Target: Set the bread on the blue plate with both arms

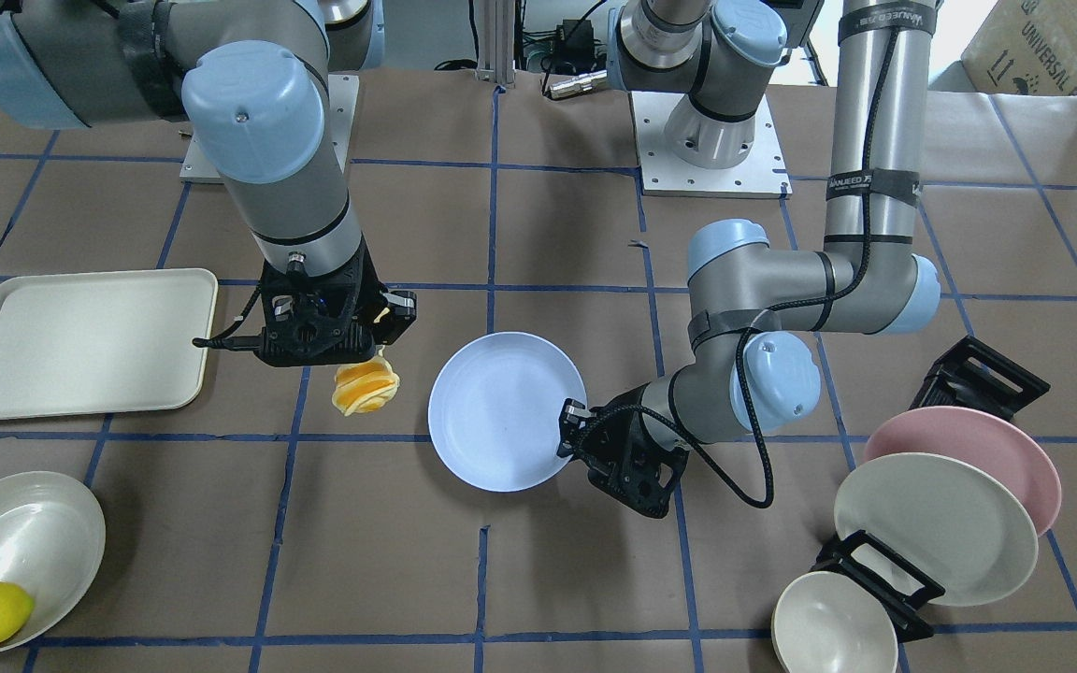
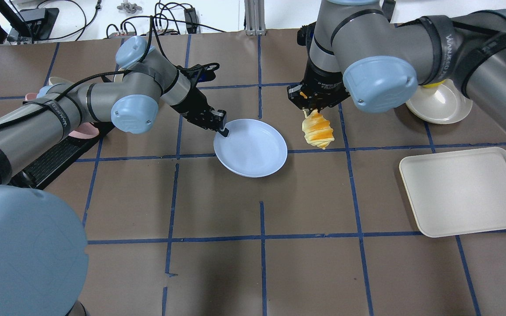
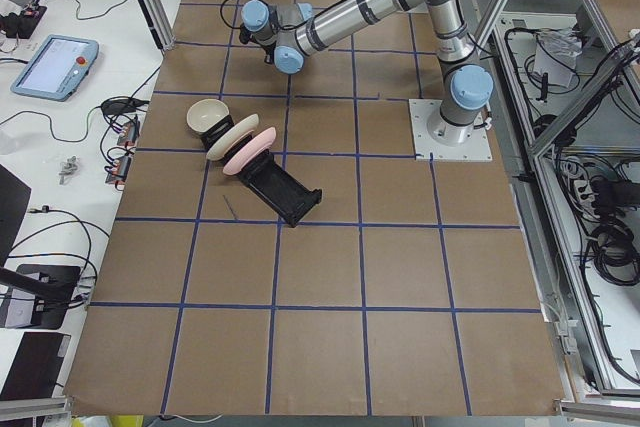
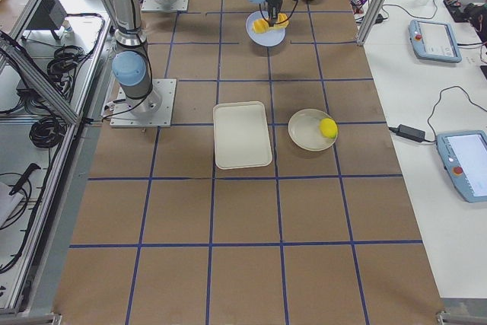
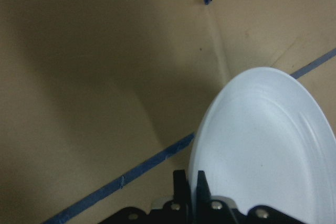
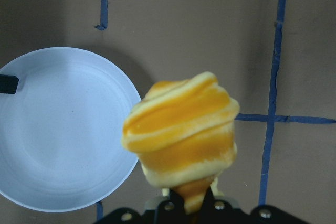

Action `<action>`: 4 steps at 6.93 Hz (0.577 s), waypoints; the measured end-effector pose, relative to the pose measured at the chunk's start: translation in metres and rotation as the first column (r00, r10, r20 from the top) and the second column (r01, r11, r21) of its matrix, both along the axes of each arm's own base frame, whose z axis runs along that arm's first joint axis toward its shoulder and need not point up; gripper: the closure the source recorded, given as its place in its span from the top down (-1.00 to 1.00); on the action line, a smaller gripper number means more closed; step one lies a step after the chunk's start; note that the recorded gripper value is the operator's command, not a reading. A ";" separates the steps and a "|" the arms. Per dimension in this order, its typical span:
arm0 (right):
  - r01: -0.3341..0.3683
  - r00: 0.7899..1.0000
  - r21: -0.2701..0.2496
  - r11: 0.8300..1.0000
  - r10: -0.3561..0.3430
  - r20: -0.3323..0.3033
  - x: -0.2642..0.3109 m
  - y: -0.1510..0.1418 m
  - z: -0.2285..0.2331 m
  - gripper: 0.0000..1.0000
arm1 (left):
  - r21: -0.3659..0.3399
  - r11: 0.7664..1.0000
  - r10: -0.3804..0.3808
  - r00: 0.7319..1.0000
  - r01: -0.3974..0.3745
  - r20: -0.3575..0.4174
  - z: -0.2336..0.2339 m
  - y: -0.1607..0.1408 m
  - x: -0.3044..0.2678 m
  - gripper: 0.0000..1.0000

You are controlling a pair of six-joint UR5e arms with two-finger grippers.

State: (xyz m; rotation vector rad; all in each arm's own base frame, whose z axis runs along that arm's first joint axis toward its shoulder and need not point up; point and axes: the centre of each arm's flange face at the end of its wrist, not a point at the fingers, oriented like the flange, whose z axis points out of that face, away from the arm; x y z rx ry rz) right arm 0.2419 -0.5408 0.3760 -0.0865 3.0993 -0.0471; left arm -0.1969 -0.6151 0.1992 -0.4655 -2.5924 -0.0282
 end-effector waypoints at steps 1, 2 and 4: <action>0.006 1.000 -0.001 1.000 -0.006 -0.006 0.003 -0.001 -0.005 -0.87 | -0.029 0.999 0.018 1.000 -0.019 -0.001 -0.003 -0.005 0.001 0.64; 0.007 1.000 -0.010 1.000 -0.007 -0.013 0.009 -0.003 -0.011 -0.87 | -0.048 0.997 0.061 0.998 -0.061 -0.001 -0.001 -0.009 0.001 0.90; 0.014 0.999 -0.031 0.999 -0.015 -0.041 0.025 -0.006 -0.026 -0.87 | -0.063 0.987 0.147 0.989 -0.145 0.015 0.019 -0.014 0.011 1.00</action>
